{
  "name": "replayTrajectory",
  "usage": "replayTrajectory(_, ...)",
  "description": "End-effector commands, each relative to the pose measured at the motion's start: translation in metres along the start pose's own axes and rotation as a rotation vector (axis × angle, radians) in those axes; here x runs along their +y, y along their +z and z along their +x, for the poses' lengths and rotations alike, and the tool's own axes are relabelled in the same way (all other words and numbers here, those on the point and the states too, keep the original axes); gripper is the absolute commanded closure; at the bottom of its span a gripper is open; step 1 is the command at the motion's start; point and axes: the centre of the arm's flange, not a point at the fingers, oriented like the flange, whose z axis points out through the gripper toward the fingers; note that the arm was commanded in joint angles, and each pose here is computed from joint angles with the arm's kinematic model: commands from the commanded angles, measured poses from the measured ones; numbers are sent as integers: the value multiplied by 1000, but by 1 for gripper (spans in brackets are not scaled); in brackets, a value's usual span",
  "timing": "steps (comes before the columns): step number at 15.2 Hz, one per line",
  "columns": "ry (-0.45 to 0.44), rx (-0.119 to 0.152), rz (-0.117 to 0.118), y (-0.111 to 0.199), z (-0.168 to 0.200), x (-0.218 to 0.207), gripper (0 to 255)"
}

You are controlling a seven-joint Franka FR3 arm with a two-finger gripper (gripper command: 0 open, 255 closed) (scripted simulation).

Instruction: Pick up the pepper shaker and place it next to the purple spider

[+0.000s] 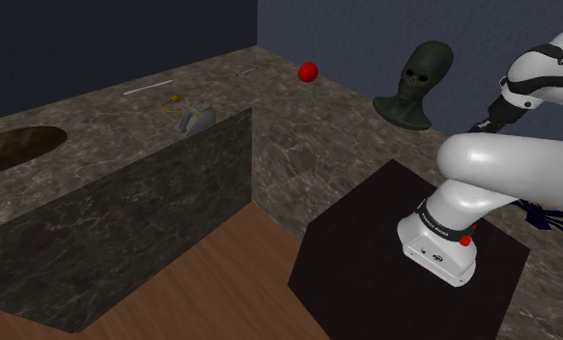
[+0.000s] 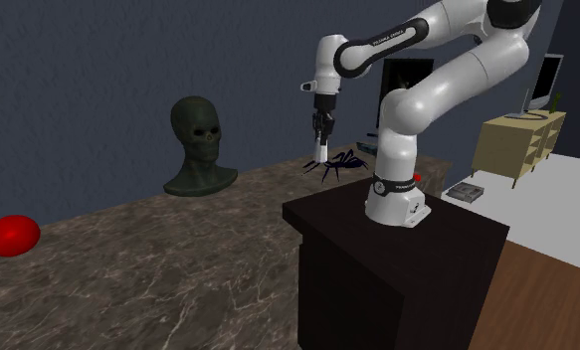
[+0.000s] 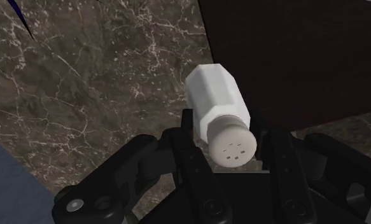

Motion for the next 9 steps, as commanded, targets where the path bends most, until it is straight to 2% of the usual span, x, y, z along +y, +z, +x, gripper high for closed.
replayTrajectory(1,-1,-1,0,-4,-29,8,255)
replayTrajectory(9,-1,-1,0,-15,-130,38,255)
